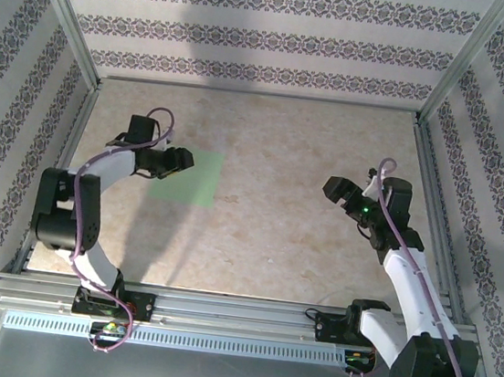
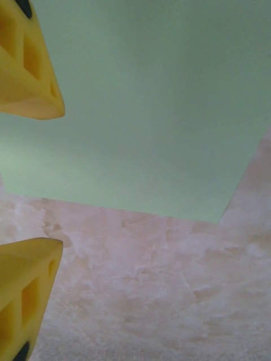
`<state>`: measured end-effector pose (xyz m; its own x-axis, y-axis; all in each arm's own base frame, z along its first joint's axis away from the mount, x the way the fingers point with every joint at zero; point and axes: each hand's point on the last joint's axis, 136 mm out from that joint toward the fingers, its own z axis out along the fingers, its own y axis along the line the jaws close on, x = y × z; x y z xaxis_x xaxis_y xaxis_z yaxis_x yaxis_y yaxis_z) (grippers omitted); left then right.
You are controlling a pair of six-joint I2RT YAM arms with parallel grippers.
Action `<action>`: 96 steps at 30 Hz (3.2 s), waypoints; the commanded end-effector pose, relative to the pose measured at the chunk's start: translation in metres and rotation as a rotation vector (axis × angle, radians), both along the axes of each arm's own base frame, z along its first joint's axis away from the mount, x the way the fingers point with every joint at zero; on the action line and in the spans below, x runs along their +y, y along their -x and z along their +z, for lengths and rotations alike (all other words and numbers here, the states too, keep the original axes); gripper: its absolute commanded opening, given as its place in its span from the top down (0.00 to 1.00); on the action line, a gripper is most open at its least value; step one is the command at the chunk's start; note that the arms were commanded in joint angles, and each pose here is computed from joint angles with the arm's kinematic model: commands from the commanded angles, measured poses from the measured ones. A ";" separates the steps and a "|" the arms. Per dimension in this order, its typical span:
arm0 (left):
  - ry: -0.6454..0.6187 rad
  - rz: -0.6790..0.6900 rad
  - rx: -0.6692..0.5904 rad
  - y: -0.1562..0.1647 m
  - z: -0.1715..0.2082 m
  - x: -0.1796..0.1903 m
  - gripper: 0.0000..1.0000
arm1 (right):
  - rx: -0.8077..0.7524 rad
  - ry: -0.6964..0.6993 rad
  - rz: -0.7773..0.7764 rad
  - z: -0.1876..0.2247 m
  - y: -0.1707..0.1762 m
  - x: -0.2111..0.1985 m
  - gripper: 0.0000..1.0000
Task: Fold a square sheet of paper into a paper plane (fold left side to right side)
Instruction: Move the square sheet of paper to the center of the table, then pick up the square sheet of paper from the center of the table.
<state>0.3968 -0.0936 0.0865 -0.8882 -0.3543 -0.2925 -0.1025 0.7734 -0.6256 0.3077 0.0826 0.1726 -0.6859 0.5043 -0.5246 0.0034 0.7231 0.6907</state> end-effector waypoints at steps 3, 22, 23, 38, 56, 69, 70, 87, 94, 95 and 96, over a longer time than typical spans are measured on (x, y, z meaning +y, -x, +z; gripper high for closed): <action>0.001 -0.033 -0.004 -0.021 -0.011 -0.007 0.45 | -0.024 -0.028 0.060 0.015 -0.004 0.016 0.15; 0.038 0.053 0.161 0.007 -0.073 -0.020 0.59 | 0.008 -0.002 0.016 0.011 -0.012 0.011 0.23; 0.040 0.064 0.166 0.010 -0.075 -0.021 0.60 | 0.013 0.003 0.014 0.010 -0.012 0.011 0.23; 0.060 0.077 0.219 0.059 -0.085 -0.109 0.67 | 0.099 0.043 -0.059 -0.012 -0.008 -0.001 0.27; 0.104 0.078 0.178 0.071 -0.084 -0.196 0.68 | 0.161 0.065 -0.044 -0.028 -0.003 0.000 0.27; 0.049 0.030 -0.003 0.055 -0.003 -0.170 0.52 | 0.267 0.201 0.135 -0.052 -0.017 0.056 0.24; 0.046 0.036 0.003 0.056 -0.003 -0.164 0.52 | 0.276 0.224 0.157 -0.055 -0.019 0.064 0.23; 0.066 -0.065 0.163 0.078 -0.046 -0.137 0.83 | 0.393 0.621 0.336 -0.125 -0.069 0.145 0.12; 0.019 -0.089 0.201 0.082 -0.059 -0.133 0.88 | 0.418 0.691 0.340 -0.144 -0.079 0.151 0.09; 0.021 -0.092 0.207 0.083 -0.060 -0.134 0.89 | 0.424 0.698 0.343 -0.146 -0.080 0.151 0.09; 0.022 -0.096 0.211 0.084 -0.061 -0.134 0.89 | 0.428 0.705 0.345 -0.148 -0.080 0.152 0.08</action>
<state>0.3175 -0.2267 0.0293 -0.9447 -0.3075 -0.1141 -0.1720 0.7608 -0.6258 0.3898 0.2391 0.0327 -0.9443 -0.0701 -0.3215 -0.1233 0.9812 0.1482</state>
